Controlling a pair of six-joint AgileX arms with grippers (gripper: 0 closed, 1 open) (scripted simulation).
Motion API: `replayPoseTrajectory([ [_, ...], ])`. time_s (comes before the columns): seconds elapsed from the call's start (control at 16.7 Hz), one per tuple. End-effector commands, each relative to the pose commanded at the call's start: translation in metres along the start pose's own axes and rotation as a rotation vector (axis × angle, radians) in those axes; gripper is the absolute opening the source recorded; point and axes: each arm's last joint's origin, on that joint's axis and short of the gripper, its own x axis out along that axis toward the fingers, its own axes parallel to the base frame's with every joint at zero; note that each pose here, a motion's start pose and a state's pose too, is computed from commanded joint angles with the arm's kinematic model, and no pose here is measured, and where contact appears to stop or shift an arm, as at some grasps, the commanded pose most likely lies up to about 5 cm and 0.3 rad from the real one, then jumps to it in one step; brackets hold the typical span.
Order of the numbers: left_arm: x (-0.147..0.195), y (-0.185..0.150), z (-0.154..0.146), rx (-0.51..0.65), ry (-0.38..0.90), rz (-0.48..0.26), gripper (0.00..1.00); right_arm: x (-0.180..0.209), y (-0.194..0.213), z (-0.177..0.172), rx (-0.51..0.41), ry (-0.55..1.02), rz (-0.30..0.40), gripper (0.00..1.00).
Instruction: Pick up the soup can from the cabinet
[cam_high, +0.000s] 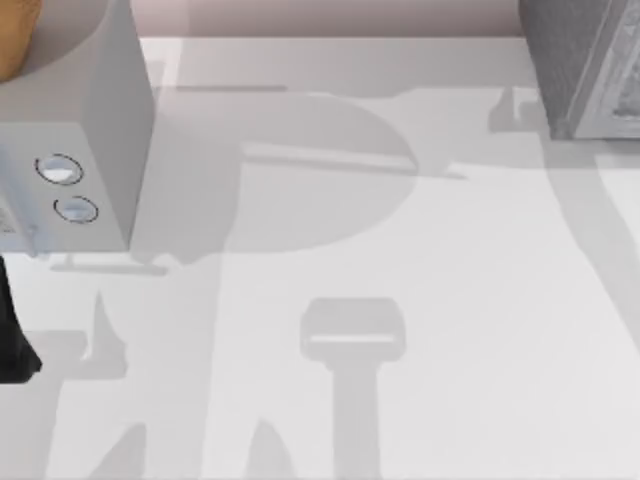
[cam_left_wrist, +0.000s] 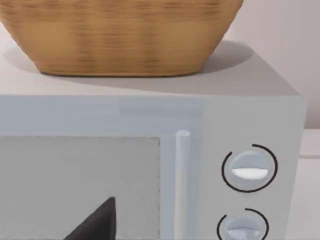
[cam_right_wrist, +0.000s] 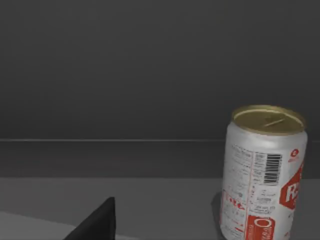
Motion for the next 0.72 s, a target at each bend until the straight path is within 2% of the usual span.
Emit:
replayPoseTrajectory([
  [0.42, 0.0, 0.0, 0.0, 0.0, 0.0, 0.0, 1.0, 0.023, -0.012, -0.026, 0.0, -0.006, -0.008, 1.0],
  [0.72, 0.0, 0.0, 0.0, 0.0, 0.0, 0.0, 1.0, 0.023, -0.012, -0.026, 0.001, -0.009, -0.006, 1.0],
])
